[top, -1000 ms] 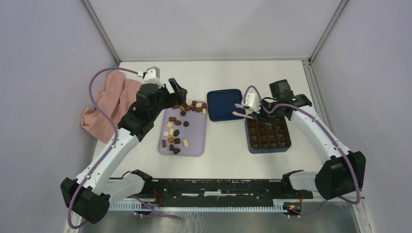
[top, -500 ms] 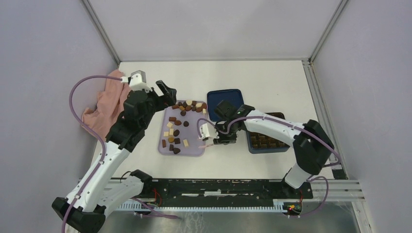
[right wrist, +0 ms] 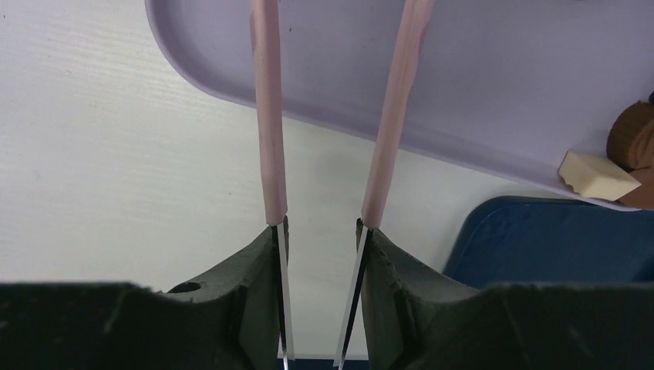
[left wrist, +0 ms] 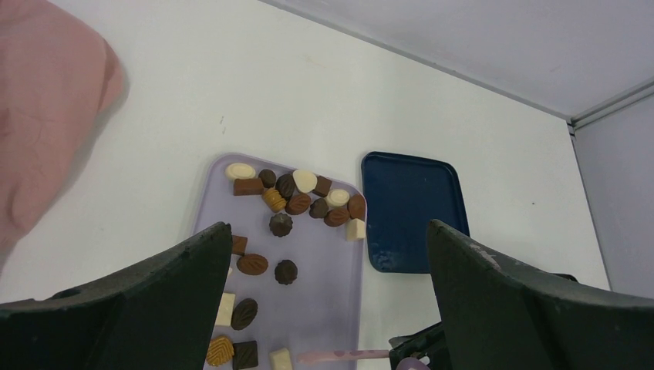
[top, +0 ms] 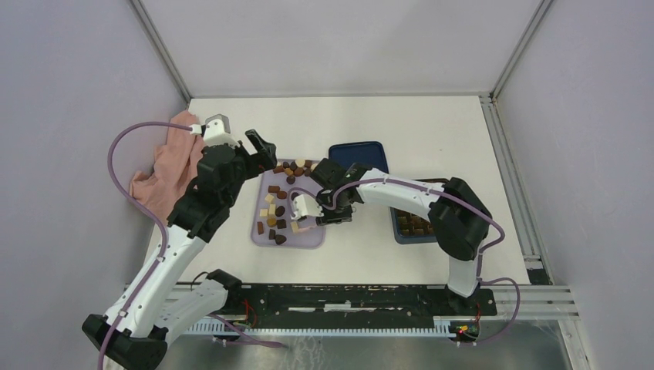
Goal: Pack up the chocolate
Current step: Pick up the fake chocolate from the plate.
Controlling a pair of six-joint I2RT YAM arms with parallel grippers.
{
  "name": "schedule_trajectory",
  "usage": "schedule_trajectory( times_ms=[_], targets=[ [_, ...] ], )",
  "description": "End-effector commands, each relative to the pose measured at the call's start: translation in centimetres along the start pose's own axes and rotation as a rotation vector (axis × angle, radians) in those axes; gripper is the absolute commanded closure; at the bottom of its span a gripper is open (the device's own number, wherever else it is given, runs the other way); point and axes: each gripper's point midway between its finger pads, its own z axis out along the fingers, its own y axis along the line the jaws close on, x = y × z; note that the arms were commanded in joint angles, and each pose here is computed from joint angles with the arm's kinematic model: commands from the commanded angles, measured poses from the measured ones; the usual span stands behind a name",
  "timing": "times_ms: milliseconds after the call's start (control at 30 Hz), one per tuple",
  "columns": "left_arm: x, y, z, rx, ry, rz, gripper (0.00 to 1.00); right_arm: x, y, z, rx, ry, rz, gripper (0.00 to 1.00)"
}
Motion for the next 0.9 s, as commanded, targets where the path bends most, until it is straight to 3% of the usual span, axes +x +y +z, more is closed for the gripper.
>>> schedule_trajectory(
  times_ms=[0,867],
  targets=[
    [-1.5,0.2,-0.3,-0.016,-0.049,-0.005,0.00,-0.9,-0.9,-0.1,0.023,0.018,-0.001,0.58],
    [-2.3,1.7,-2.4,-0.047,-0.094,-0.006,0.00,-1.1,-1.1,1.7,-0.019,0.149,0.011,0.55]
  ],
)
